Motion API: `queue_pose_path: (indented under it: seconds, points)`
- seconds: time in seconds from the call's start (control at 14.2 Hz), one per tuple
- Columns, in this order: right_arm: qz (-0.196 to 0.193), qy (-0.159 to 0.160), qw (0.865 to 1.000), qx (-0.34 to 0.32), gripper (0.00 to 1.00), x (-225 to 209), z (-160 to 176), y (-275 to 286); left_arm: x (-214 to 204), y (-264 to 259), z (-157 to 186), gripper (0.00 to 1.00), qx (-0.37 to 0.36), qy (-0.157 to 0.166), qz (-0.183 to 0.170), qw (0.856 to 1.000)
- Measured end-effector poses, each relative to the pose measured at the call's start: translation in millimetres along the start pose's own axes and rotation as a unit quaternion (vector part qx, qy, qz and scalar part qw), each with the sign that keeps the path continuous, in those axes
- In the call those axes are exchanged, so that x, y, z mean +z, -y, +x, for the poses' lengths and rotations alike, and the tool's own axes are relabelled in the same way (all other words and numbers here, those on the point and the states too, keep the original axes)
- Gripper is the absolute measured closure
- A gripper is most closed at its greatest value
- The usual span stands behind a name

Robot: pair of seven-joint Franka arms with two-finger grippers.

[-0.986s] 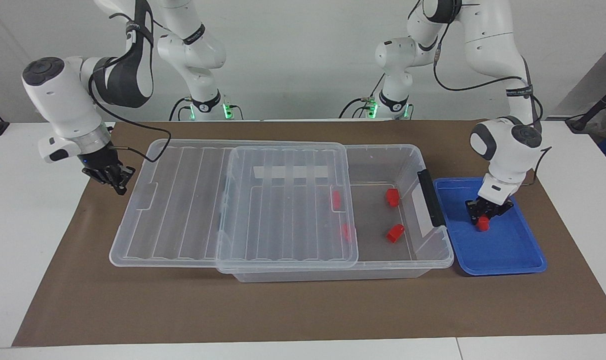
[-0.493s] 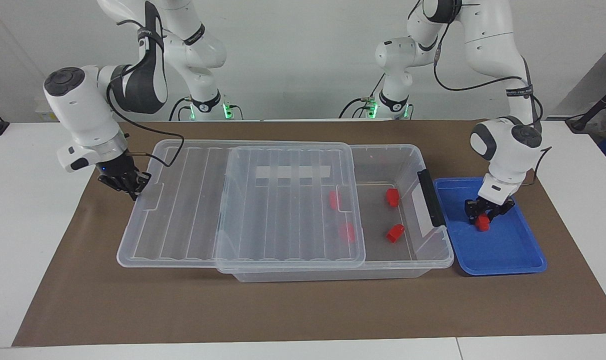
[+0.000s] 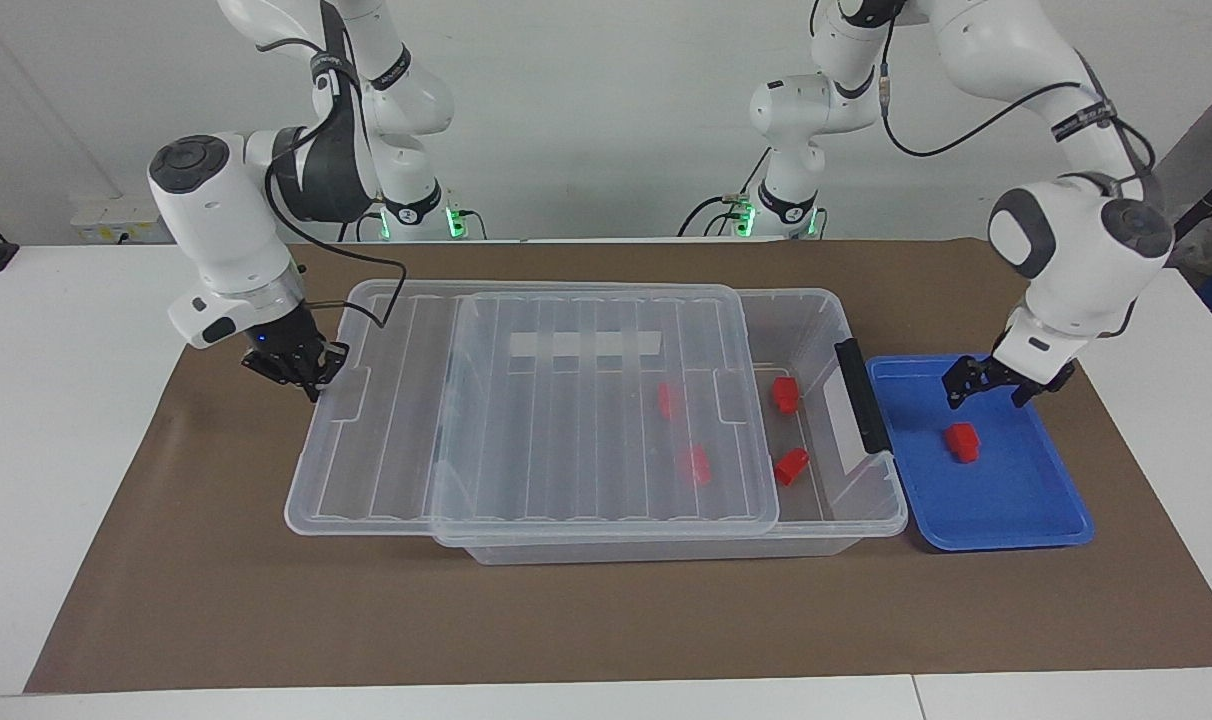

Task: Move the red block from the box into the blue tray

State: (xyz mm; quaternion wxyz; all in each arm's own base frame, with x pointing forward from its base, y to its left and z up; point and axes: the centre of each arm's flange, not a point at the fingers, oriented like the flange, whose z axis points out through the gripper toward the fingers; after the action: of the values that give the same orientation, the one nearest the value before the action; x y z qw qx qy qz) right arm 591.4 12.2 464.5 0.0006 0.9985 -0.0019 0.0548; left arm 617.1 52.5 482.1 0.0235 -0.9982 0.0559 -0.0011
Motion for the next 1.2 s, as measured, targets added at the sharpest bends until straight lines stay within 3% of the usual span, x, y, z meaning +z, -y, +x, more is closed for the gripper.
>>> queue_pose_path:
  seconds: [0.35, 0.7, 1.06, 1.2]
  points:
    - [0.004, 0.0, 0.999, -0.039, 0.99, 0, -3, 46, -106, -49, -16, 0.0, -0.023, 0.034, -0.004, 0.999]
    - [0.007, 0.0, 0.998, -0.064, 0.99, -1, -6, 74, -188, -86, -83, 0.0, -0.014, 0.055, -0.008, 0.998]
    - [0.009, -0.001, 0.996, -0.085, 0.99, -2, -11, 98, -211, -103, -106, 0.0, 0.003, 0.043, -0.012, 0.999]
    - [0.009, -0.001, 0.996, -0.086, 0.99, -2, -11, 98, -209, -97, -96, 0.0, -0.002, 0.01, -0.012, 1.0]
